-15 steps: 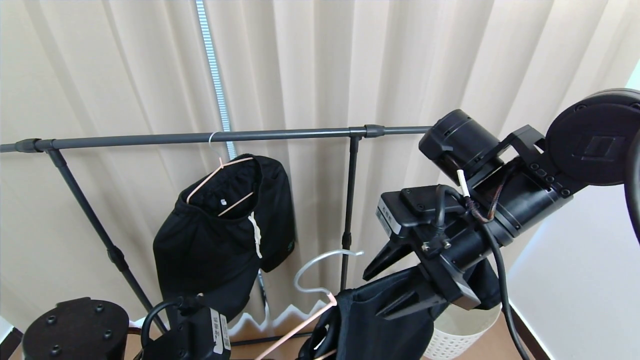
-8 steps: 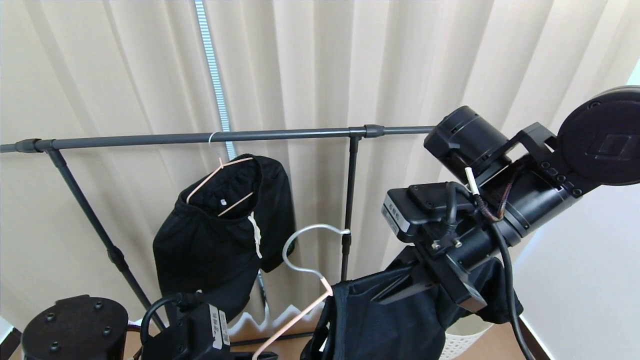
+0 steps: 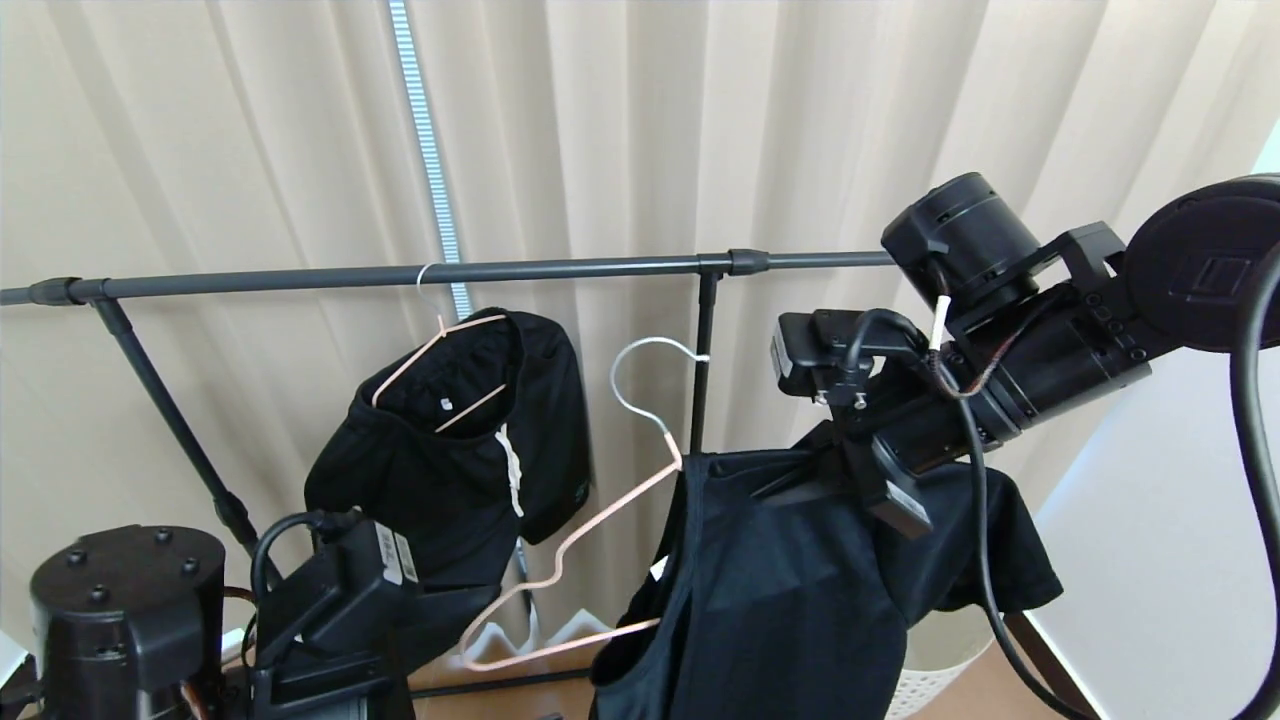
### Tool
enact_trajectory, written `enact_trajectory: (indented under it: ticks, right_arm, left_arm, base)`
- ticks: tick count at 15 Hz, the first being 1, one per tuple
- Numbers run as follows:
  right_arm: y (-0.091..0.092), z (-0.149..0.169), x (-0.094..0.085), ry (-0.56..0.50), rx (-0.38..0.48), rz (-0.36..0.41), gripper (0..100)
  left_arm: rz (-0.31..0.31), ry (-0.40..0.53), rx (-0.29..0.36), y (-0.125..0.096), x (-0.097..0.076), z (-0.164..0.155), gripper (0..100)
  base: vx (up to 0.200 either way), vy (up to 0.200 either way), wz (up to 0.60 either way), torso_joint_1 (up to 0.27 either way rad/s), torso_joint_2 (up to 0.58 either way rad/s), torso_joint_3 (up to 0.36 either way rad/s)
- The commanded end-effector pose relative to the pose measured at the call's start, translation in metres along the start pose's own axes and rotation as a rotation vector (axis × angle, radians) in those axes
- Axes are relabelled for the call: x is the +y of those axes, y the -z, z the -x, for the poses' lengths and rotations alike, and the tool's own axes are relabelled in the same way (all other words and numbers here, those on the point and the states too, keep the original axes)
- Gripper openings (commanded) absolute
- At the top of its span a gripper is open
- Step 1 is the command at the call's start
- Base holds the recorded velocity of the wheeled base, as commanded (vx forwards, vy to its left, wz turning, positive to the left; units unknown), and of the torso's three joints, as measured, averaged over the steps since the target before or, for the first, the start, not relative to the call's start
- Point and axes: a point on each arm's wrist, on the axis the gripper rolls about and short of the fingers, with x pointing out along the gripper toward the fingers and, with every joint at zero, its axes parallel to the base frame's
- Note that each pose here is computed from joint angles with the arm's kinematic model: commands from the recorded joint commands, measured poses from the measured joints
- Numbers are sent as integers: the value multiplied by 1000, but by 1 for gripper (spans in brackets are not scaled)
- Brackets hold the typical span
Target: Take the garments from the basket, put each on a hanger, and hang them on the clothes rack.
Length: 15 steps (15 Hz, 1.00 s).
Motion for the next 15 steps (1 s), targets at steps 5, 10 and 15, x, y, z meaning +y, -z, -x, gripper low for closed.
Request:
enact_trajectory:
  ticks: [5, 10, 15]
  right_arm:
    - [-1, 4, -11, 224, 78, 11, 0]
    - [-27, 34, 8, 427, 15, 85, 0]
    - [-28, 37, 22, 439, -50, 25, 0]
  left_arm:
    - [257, -33, -17, -9, 34, -16, 100]
    - [371, -89, 30, -12, 32, -47, 100]
    - [488, -198, 1, -25, 32, -70, 100]
  base:
    - [0, 0, 0, 0, 0, 0]
    - [0, 0, 0, 0, 0, 0]
    - [0, 0, 0, 0, 0, 0]
